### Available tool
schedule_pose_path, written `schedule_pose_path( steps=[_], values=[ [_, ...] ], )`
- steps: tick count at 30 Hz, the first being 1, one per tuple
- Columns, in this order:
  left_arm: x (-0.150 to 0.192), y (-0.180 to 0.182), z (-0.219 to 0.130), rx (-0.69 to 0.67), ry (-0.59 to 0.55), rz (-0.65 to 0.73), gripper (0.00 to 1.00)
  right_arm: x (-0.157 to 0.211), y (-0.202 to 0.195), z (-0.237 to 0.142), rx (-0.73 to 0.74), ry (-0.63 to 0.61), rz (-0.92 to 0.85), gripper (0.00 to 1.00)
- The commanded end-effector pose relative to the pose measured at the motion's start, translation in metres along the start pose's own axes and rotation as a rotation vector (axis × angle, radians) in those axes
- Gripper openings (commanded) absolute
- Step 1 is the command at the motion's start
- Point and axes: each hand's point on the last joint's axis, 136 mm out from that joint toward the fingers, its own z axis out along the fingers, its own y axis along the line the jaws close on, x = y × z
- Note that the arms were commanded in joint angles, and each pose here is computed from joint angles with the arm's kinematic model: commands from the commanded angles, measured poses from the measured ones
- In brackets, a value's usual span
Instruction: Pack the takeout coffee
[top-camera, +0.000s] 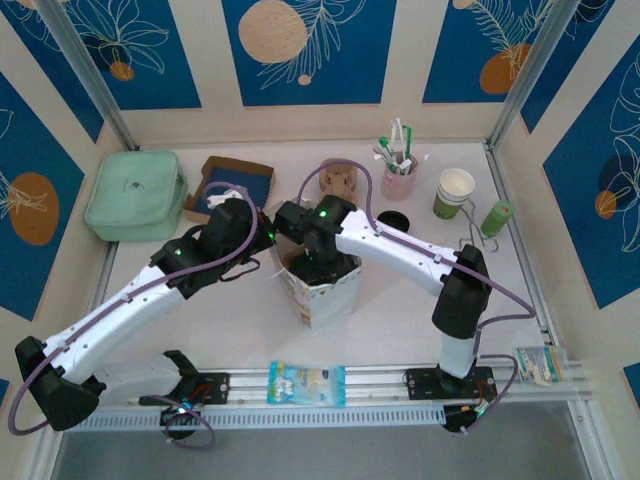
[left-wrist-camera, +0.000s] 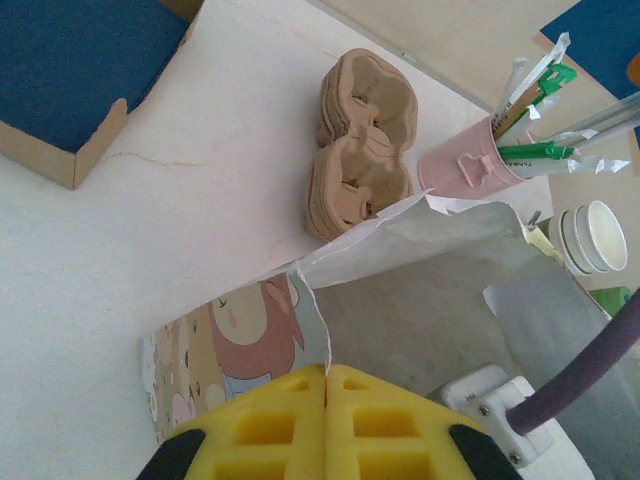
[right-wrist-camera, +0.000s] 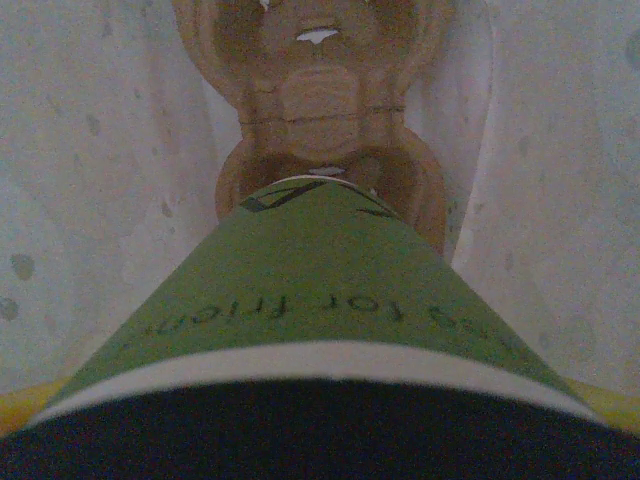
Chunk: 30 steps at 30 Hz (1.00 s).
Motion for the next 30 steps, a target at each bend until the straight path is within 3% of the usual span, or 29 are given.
schedule_pose_path(
  steps=[1,30],
  values=[
    [0.008,-0.001,-0.001,0.016,0.022,0.024,0.0,0.005,0.0,-0.005,-0.031,0.003,0.002,0.22],
    [0.006,-0.004,-0.003,0.033,0.016,0.028,0.0,0.009,-0.001,0.019,-0.031,0.054,0.009,0.22]
  ],
)
